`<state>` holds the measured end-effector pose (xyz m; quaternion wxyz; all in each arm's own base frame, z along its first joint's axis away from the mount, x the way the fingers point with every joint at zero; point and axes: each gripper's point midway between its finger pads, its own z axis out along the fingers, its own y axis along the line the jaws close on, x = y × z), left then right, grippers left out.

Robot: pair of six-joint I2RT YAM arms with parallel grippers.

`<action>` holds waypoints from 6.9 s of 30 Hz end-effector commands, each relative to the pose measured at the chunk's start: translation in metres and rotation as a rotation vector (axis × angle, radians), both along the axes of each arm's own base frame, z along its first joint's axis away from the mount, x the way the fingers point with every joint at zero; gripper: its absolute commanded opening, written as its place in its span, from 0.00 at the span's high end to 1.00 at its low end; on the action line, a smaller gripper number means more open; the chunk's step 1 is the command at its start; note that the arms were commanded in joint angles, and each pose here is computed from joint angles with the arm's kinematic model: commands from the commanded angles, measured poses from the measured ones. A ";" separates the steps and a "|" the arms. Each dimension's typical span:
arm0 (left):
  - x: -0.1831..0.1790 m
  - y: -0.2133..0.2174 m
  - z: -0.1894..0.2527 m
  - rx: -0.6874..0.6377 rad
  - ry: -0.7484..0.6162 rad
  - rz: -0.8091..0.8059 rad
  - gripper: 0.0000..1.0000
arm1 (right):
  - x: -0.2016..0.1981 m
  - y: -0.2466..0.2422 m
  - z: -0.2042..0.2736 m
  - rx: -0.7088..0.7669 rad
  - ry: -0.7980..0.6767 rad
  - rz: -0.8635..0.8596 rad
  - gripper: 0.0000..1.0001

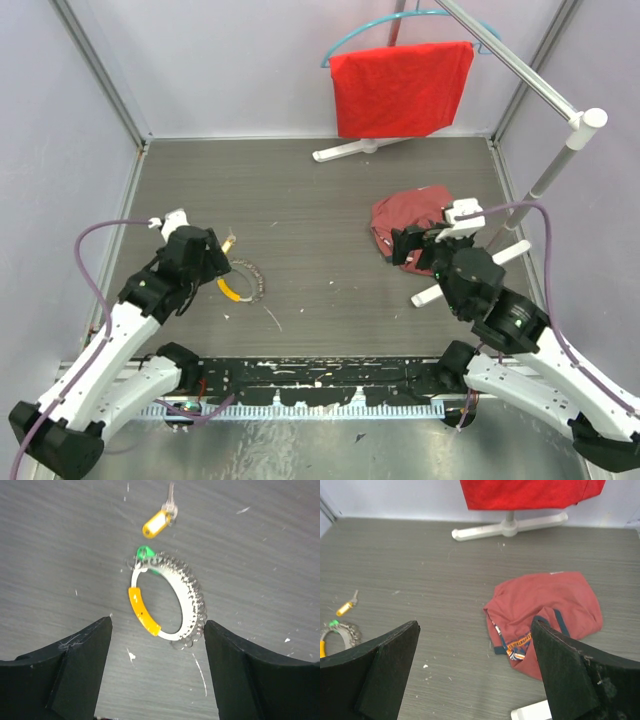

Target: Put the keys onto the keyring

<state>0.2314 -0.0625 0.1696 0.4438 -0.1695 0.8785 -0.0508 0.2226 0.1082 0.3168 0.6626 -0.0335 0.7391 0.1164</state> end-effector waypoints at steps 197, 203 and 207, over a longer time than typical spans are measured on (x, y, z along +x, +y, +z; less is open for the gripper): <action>-0.002 -0.088 -0.068 -0.054 0.311 -0.438 0.52 | 0.076 0.256 -0.271 -0.420 0.834 0.416 0.70; -0.003 -0.087 -0.067 -0.052 0.309 -0.437 0.52 | 0.085 0.251 -0.267 -0.412 0.808 0.360 0.91; -0.003 -0.087 -0.065 -0.053 0.304 -0.438 0.52 | 0.095 0.236 -0.256 -0.376 0.774 0.262 0.99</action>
